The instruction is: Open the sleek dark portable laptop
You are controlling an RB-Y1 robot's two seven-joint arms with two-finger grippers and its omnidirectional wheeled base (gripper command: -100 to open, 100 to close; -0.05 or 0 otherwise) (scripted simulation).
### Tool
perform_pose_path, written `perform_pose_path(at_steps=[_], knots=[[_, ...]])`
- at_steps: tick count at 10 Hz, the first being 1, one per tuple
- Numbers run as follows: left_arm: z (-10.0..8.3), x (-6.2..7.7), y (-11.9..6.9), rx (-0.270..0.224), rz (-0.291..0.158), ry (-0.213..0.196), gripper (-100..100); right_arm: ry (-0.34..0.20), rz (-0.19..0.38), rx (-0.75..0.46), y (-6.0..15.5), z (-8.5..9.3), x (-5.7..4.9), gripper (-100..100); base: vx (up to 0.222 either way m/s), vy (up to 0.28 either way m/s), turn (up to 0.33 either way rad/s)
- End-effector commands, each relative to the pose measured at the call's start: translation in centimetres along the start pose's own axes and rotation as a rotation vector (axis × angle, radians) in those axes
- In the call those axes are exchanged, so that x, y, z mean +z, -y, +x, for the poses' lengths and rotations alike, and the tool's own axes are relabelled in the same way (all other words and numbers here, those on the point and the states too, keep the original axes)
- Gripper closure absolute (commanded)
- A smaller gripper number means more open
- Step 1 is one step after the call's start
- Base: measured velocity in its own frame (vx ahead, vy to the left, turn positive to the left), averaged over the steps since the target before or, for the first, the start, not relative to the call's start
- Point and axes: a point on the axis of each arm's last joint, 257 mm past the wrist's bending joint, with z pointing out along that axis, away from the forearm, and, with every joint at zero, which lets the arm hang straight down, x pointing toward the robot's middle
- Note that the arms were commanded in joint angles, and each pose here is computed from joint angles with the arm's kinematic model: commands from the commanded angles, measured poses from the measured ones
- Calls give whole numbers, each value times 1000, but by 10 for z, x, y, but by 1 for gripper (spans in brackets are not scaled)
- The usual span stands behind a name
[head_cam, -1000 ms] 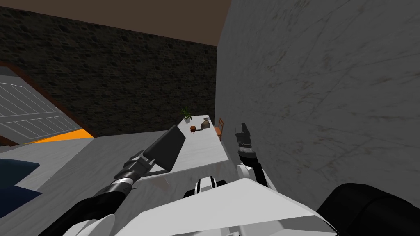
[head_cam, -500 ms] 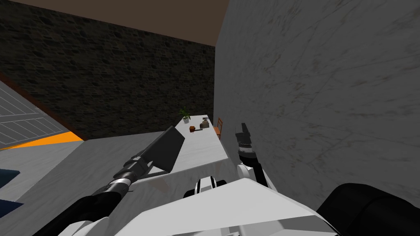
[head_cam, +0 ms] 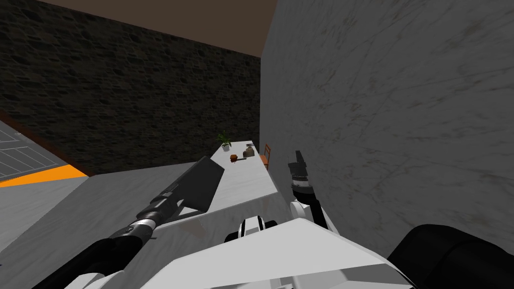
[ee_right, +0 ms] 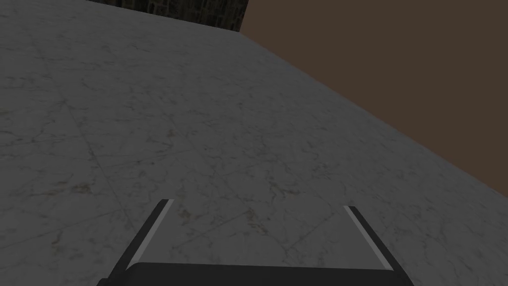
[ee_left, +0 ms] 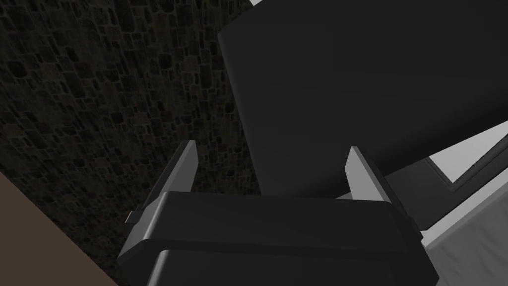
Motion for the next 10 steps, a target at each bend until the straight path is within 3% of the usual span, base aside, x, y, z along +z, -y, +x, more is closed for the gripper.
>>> perform_pose_path(at_steps=[1, 3, 7, 10], knots=[[-5, -3, 0, 80, -23, 0, -100, 0, 0, 0, 0, 0, 0, 0, -14, -32, -70], [-16, -7, -1, 176, -56, 17, -100, 0, 0, 0, 0, 0, 0, 0, 2, -32, -87], [-31, -17, 1, 282, -99, 55, -100, 0, 0, 0, 0, 0, 0, 0, 28, 16, -35], [-25, -26, 18, 338, -83, 58, -100, 0, 0, 0, 0, 0, 0, 0, 36, 32, -14]])
